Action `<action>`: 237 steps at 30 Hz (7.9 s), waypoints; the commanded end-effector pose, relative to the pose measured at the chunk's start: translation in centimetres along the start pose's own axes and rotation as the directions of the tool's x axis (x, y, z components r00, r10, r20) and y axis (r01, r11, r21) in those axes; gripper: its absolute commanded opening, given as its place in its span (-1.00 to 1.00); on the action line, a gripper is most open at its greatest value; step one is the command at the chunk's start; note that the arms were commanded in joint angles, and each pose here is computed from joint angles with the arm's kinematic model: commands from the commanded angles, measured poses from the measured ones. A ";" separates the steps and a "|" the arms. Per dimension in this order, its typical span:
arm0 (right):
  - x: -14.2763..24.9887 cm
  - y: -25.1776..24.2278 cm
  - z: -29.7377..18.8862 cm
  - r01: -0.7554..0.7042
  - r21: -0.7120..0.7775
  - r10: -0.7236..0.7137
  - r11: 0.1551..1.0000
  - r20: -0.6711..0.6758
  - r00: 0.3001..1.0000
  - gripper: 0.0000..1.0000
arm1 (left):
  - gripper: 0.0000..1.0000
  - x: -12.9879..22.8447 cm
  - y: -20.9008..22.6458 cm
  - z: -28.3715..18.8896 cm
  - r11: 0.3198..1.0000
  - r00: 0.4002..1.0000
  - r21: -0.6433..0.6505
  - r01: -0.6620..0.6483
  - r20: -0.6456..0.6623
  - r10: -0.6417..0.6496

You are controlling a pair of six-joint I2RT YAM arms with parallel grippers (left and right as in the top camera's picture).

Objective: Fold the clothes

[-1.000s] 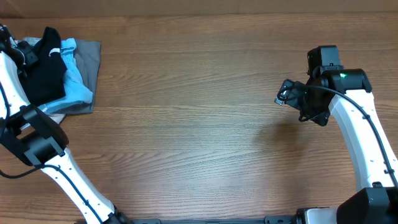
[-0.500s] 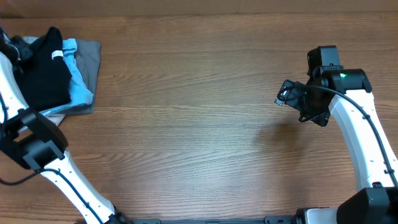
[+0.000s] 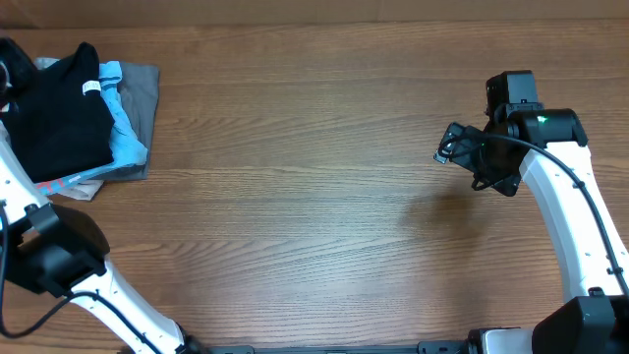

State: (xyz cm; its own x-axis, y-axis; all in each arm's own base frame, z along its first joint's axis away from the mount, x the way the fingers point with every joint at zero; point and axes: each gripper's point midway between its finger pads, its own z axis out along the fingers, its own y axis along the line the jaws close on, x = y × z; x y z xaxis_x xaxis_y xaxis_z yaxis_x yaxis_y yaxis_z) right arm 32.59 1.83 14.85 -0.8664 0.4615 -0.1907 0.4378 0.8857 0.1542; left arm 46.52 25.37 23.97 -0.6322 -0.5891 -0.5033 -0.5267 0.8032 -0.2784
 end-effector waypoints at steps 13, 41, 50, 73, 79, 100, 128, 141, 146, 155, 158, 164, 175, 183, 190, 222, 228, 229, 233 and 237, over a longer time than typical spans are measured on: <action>-0.2 0.1 0.0 0.005 -0.006 -0.005 1.000 0.007 1.000 1.00 | -0.87 7.2 0.9 12.6 1.000 0.953 0.005 -0.005 -0.303 0.007; -1.3 2.1 -2.7 0.040 -0.115 -0.030 0.993 0.083 0.996 1.00 | 1.00 3.5 -8.7 -23.8 0.960 0.941 0.159 -0.230 0.288 0.178; 0.0 2.0 -8.4 0.101 -0.186 -0.059 0.977 0.217 0.974 0.99 | 1.00 12.9 -11.2 -37.3 0.920 0.858 0.186 -0.345 0.461 0.229; 0.5 4.2 -10.0 0.198 -0.312 -0.013 0.929 0.508 0.861 1.00 | 1.00 29.5 -9.8 -34.0 0.850 0.804 0.291 -0.438 0.550 0.226; 0.5 4.1 -9.9 0.197 -0.311 -0.014 0.930 0.505 0.863 1.00 | 1.00 30.3 -7.7 -27.8 0.889 0.889 0.299 -0.345 0.409 0.207; 0.5 4.2 -9.8 0.196 -0.310 -0.015 0.930 0.502 0.864 1.00 | 1.00 30.9 -6.0 -20.9 0.906 0.939 0.318 -0.280 0.289 0.189; 2.3 3.0 -8.3 0.184 -0.262 -0.057 0.948 0.428 0.902 1.00 | 0.99 30.9 -6.0 -20.9 0.906 0.939 0.318 -0.280 0.288 0.189; 4.0 -1.3 -8.5 0.218 -0.261 0.023 0.941 0.688 0.725 1.00 | 1.00 30.9 -6.0 -20.9 0.906 0.939 0.318 -0.280 0.288 0.189; 4.8 -2.2 -7.2 0.295 -0.279 0.058 0.914 0.808 0.586 1.00 | 1.00 31.0 -6.0 -20.9 0.906 0.939 0.318 -0.279 0.288 0.189; 5.0 -2.6 -6.4 0.390 -0.260 0.112 0.883 0.925 0.363 1.00 | 1.00 31.0 -6.0 -20.9 0.906 0.939 0.318 -0.279 0.288 0.189; 5.4 -2.2 -6.2 0.455 -0.191 0.055 0.870 0.954 0.296 1.00 | 0.99 30.9 -6.0 -20.9 0.906 0.939 0.318 -0.280 0.288 0.189; 6.2 -2.2 -5.1 0.497 -0.160 0.023 0.853 0.962 0.271 1.00 | 1.00 31.0 -6.0 -20.9 0.906 0.939 0.318 -0.279 0.288 0.189; 7.5 -1.6 -4.4 0.598 0.027 -0.171 0.801 0.968 0.186 1.00 | 0.99 30.9 -6.0 -20.9 0.906 0.939 0.318 -0.280 0.288 0.189; 7.5 -1.8 -3.9 0.591 0.024 -0.177 0.806 0.963 0.203 1.00 | 1.00 31.0 -6.0 -20.9 0.906 0.939 0.318 -0.279 0.288 0.189; 7.5 -1.8 -3.9 0.591 0.024 -0.177 0.806 0.963 0.203 1.00 | 0.99 31.0 -6.0 -20.9 0.906 0.939 0.318 -0.279 0.288 0.189; 7.5 -1.8 -3.9 0.591 0.024 -0.177 0.806 0.963 0.203 1.00 | 1.00 33.3 -8.5 -17.6 0.823 0.909 0.393 -0.411 0.252 0.333; 7.5 -1.8 -3.9 0.591 0.024 -0.177 0.806 0.963 0.203 1.00 | 0.99 32.9 -12.0 -12.0 0.724 0.786 0.362 -0.588 0.465 0.407; 7.5 -1.8 -3.9 0.591 0.024 -0.177 0.806 0.963 0.203 1.00 | 1.00 32.7 -12.5 -11.4 0.713 0.760 0.348 -0.609 0.513 0.399; 7.5 -1.8 -3.9 0.591 0.024 -0.177 0.806 0.963 0.203 1.00 | 0.99 32.8 -13.3 -9.5 0.711 0.683 0.297 -0.637 0.645 0.343; 7.5 -1.8 -3.9 0.591 0.024 -0.177 0.806 0.963 0.203 1.00 | 1.00 33.1 -12.0 -8.6 0.737 0.662 0.272 -0.619 0.685 0.303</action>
State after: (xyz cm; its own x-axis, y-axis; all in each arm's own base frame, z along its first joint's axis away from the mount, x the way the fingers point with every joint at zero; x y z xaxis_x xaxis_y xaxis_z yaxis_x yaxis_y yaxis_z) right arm 24.40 3.49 17.11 -0.0276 -0.0123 -0.9995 -0.1490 0.9888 -0.0081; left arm 27.09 -6.29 18.15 -0.2316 -0.0683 -0.9704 0.2515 0.9594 -0.1276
